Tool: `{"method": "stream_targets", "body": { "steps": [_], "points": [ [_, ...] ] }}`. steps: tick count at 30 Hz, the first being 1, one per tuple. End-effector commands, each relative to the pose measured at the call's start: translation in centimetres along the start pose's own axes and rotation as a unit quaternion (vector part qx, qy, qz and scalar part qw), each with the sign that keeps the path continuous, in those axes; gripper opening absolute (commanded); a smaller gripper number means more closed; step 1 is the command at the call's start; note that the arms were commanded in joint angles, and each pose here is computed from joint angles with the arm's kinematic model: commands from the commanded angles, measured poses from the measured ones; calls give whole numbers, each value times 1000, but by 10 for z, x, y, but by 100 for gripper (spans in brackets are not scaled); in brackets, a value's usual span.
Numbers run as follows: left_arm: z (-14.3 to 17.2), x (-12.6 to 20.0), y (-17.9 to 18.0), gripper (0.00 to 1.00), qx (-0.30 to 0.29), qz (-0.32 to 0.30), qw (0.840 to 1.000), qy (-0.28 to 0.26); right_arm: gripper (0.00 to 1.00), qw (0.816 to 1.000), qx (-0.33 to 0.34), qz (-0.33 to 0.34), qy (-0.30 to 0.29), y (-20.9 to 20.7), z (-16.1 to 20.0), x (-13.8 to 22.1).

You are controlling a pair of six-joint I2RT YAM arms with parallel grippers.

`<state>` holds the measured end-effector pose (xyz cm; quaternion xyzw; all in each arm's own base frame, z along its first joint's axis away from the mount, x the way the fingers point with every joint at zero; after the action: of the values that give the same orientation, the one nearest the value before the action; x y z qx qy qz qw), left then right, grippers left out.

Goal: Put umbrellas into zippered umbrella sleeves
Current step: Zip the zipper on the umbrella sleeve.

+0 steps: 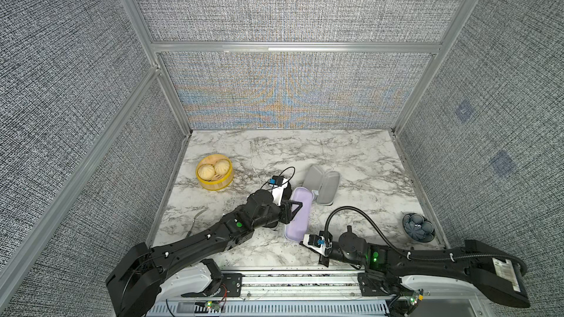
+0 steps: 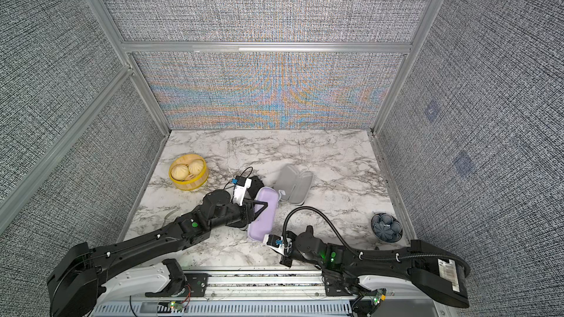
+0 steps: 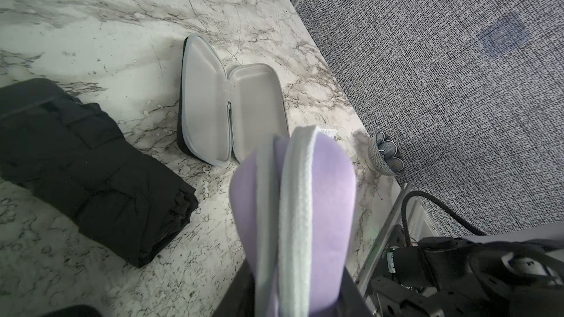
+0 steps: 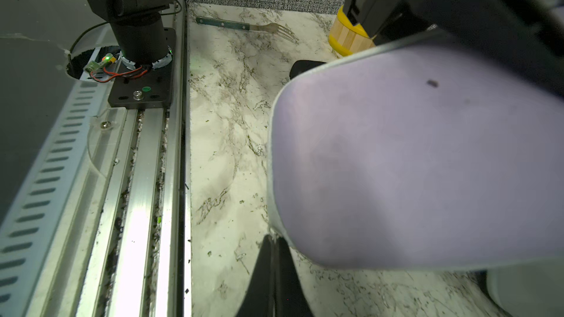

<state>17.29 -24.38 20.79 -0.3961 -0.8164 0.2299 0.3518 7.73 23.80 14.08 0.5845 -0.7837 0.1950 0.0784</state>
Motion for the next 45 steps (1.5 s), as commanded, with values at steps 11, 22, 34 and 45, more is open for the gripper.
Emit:
{"method": "stream_targets", "body": {
  "steps": [11,22,34,45],
  "points": [
    [-24,-5,-7,0,3,25,995,-99,0,993,-107,39,-20,8,-36,-27],
    [-23,-17,1,0,29,17,991,-126,0,983,-172,52,-38,9,-49,-46],
    [-17,-7,4,0,29,-20,983,-178,0,971,-216,96,-43,0,-64,-67],
    [-16,-3,13,0,24,-58,977,-202,0,966,-243,69,-47,4,-66,-63]
  ]
}}
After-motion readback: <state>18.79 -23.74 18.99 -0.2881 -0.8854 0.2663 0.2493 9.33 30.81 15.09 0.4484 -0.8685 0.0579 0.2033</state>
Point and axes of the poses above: each gripper's point midway between its finger pads, its own x axis back along the fingers, its own y axis along the line the jaws close on, z = x × y, the point moved 8 cm from there along x, back along the fingers, and after that the axes turned 4 degrees about x, right-handed, at the moved point
